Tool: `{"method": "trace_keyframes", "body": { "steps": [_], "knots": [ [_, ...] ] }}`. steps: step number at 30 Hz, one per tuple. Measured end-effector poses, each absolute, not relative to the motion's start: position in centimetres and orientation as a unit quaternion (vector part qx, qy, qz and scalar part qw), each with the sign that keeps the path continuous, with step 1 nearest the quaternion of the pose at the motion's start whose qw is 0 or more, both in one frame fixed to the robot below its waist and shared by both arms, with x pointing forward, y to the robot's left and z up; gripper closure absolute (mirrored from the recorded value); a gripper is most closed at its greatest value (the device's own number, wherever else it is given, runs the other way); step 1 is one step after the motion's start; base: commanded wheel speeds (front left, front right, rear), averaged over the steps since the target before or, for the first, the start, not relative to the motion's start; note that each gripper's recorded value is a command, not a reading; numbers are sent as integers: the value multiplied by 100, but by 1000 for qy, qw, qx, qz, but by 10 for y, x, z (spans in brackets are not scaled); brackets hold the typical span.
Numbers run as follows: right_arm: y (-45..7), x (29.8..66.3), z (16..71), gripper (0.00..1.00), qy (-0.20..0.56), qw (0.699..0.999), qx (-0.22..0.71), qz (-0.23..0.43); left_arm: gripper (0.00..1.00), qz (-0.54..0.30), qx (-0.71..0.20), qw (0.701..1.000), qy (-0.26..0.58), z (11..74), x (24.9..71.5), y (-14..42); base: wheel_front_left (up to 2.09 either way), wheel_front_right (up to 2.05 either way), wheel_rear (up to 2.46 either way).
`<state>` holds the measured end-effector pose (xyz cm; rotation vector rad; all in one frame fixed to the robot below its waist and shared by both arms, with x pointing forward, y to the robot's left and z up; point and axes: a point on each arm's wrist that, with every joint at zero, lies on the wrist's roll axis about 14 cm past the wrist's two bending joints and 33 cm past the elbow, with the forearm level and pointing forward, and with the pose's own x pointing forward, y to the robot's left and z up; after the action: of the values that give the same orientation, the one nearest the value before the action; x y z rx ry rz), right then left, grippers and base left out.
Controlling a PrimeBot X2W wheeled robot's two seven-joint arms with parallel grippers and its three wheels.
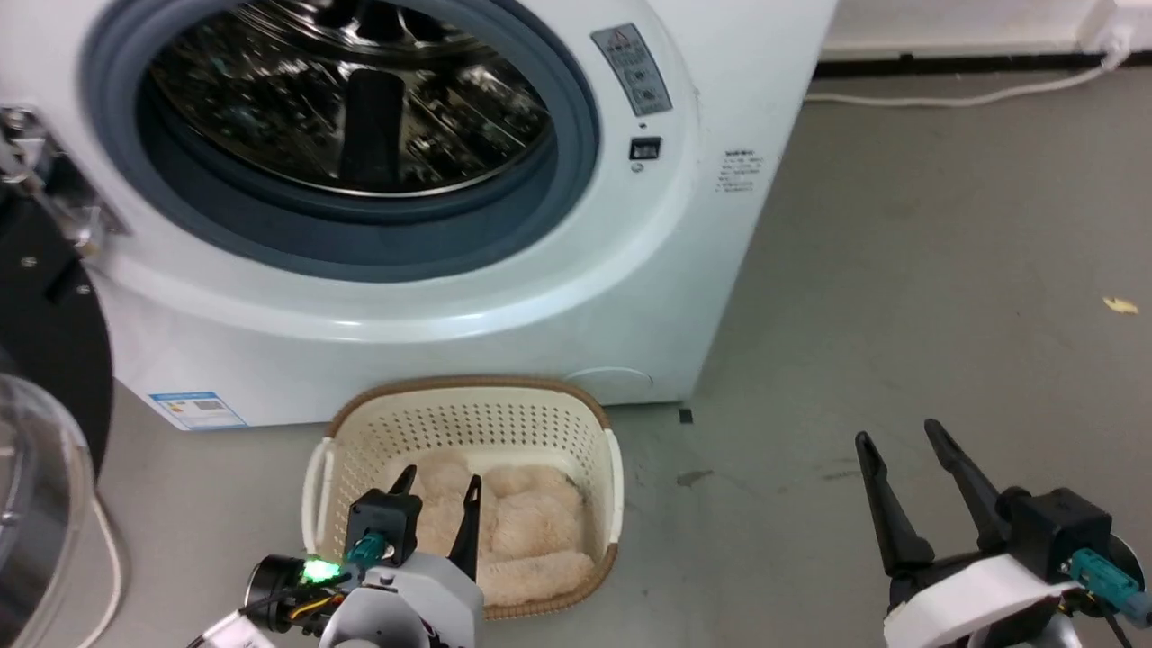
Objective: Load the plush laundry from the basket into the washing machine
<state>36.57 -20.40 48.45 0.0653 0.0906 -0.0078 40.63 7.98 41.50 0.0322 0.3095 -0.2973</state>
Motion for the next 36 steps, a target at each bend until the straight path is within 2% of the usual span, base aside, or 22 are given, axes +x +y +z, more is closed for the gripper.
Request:
{"method": "trace_keyframes", "body": {
  "steps": [16, 28, 30, 36],
  "knots": [
    [-222, 369, 465, 0, 64, 996, 56, -37, 0, -220, 31, 926, 305, 326, 400, 47, 0, 0, 0],
    [-233, 369, 452, 0, 77, 993, 68, -58, 0, -243, 40, 899, 361, 286, 397, 36, 0, 0, 0],
    [-236, 369, 449, 0, 79, 992, 72, -64, 0, -272, 71, 883, 375, 275, 391, 28, 0, 0, 0],
    [-241, 369, 442, 0, 86, 991, 77, -74, 0, -265, 80, 876, 396, 258, 394, 31, 0, 0, 0]
  ]
}}
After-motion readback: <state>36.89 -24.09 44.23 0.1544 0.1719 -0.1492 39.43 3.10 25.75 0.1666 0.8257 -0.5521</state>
